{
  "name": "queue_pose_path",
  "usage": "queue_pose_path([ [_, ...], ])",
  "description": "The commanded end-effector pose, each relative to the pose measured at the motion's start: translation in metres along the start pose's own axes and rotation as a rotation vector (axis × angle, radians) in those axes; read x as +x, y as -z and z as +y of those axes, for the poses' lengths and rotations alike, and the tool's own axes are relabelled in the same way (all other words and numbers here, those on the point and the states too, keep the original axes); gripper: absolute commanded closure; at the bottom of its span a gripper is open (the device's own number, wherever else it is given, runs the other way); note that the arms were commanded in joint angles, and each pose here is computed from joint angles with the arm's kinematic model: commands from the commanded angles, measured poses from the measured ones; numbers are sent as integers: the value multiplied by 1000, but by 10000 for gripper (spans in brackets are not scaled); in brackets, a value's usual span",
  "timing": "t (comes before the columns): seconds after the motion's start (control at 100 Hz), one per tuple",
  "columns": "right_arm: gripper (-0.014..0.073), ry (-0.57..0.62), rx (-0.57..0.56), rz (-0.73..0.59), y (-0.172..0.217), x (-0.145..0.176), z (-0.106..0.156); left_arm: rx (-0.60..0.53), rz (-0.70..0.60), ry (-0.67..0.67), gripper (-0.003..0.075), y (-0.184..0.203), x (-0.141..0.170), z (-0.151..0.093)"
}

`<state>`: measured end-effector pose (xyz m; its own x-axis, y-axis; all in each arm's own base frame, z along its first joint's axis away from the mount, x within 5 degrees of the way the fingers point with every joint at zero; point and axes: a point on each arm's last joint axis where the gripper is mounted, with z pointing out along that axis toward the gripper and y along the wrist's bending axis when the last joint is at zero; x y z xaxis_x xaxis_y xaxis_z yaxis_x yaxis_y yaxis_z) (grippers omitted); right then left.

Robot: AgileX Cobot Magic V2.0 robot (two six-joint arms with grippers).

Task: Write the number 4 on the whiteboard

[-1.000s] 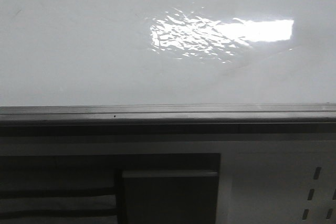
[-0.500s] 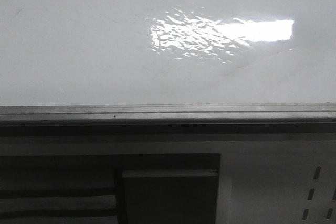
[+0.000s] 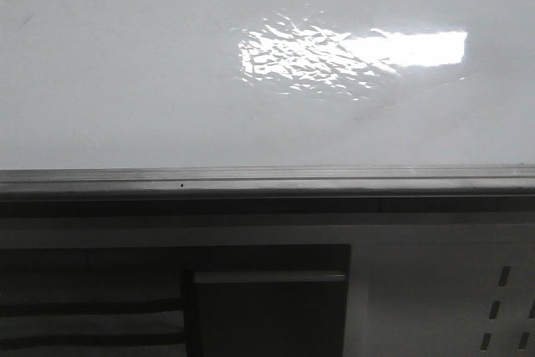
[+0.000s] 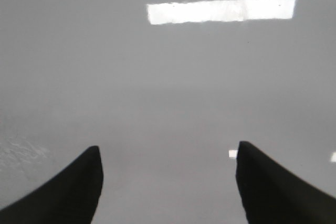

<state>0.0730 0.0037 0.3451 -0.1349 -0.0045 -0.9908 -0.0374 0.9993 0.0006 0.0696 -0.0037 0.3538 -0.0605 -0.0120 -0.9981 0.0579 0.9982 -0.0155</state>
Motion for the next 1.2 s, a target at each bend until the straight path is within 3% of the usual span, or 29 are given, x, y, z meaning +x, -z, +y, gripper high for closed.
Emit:
queue_pose_path([
  [0.0,116,4,18,-99,1,-17,-2,3,-47,8,230,-9,-11,-1],
  [0.09,116,4,18,-99,1,-17,-2,5,10,-58,223,-23,-7,-1],
  [0.36,116,4,18,-99,1,-17,-2,131,255,-107,228,-78,20,-20],
  [0.56,116,4,16,-88,1,-16,-1,146,422,-134,228,-119,42,-27],
  [1.0,116,4,14,-71,1,-15,-1,149,526,-142,232,-164,58,-34],
  [1.19,116,4,14,-71,1,-15,-1,151,532,-143,359,-169,62,-35],
])
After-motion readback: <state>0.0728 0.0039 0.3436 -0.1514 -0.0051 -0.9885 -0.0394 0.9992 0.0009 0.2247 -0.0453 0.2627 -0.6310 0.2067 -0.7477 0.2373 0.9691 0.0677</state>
